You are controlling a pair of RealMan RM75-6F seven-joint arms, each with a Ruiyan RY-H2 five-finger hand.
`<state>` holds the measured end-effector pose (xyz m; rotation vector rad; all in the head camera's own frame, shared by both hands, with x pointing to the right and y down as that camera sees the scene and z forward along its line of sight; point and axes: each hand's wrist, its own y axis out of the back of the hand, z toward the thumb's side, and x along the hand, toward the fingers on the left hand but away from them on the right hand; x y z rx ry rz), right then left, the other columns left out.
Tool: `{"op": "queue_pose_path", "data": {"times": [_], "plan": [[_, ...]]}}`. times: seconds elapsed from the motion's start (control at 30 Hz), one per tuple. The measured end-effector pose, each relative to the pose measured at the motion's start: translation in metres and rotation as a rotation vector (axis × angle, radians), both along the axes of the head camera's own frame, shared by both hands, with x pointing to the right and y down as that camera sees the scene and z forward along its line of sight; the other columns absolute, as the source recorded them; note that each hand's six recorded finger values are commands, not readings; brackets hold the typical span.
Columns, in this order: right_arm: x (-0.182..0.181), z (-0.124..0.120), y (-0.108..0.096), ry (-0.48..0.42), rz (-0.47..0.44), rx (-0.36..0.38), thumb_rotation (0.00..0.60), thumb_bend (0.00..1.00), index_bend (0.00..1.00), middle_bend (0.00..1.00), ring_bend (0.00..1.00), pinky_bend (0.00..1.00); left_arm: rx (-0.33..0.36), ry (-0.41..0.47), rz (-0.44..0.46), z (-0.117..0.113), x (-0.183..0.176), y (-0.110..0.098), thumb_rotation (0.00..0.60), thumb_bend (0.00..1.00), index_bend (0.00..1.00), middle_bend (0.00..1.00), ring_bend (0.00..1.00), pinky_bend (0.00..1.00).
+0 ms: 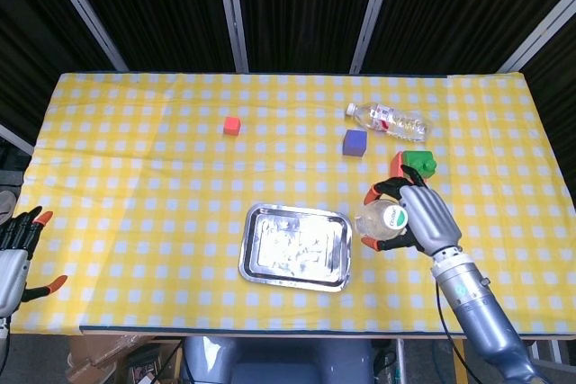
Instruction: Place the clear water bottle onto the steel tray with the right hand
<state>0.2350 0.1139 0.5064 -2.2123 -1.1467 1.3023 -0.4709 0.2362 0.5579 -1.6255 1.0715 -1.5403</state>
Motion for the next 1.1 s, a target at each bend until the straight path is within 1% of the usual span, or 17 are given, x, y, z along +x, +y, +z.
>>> {"op": "queue_pose_path", "data": {"times": [0.17,0.2,0.3,0.47,0.6,0.73,0.83,0.93,1.07,1.1], "plan": [[0.009,0.017,0.017,0.021,0.025,-0.095,0.600,0.46,0.74,0.59,0.26,0.00,-0.004,-0.006,0.005,0.001,0.001,0.000,0.600,0.15,0.05,0.00,0.00,0.00],[0.011,0.023,0.023,0.023,0.037,-0.122,0.600,0.46,0.74,0.59,0.27,0.00,-0.003,-0.008,0.004,0.001,0.001,0.000,0.600,0.15,0.05,0.00,0.00,0.00],[0.014,0.037,0.033,0.018,0.059,-0.169,0.600,0.46,0.74,0.59,0.27,0.00,-0.002,-0.012,0.000,0.002,0.000,0.000,0.600,0.15,0.05,0.00,0.00,0.00],[0.013,0.066,0.049,-0.017,0.074,-0.222,0.600,0.46,0.74,0.59,0.27,0.00,-0.009,-0.020,0.008,0.005,0.002,0.000,0.600,0.15,0.05,0.00,0.00,0.00],[0.007,0.088,0.063,-0.064,0.072,-0.252,0.600,0.46,0.74,0.59,0.27,0.00,-0.008,-0.026,0.009,0.005,0.002,0.000,0.600,0.15,0.05,0.00,0.00,0.00],[0.010,0.101,0.070,-0.071,0.076,-0.264,0.600,0.47,0.75,0.59,0.27,0.00,-0.005,-0.029,0.005,0.005,0.001,0.000,0.600,0.15,0.05,0.00,0.00,0.00],[0.011,0.102,0.069,-0.087,0.082,-0.259,0.600,0.47,0.76,0.59,0.27,0.00,-0.011,-0.030,0.006,0.007,0.001,0.000,0.600,0.15,0.05,0.00,0.00,0.00],[0.010,0.092,0.061,-0.091,0.078,-0.227,0.600,0.48,0.76,0.59,0.27,0.00,-0.015,-0.031,0.010,0.008,0.002,0.000,0.600,0.15,0.05,0.00,0.00,0.00],[-0.001,0.066,0.045,-0.094,0.044,-0.168,0.600,0.48,0.76,0.59,0.27,0.00,-0.015,-0.030,0.006,0.008,0.002,0.000,0.600,0.15,0.05,0.00,0.00,0.00],[-0.006,0.056,0.039,-0.094,0.030,-0.147,0.600,0.48,0.76,0.59,0.27,0.00,-0.013,-0.029,0.004,0.007,0.002,0.000,0.600,0.15,0.05,0.00,0.00,0.00]]}}
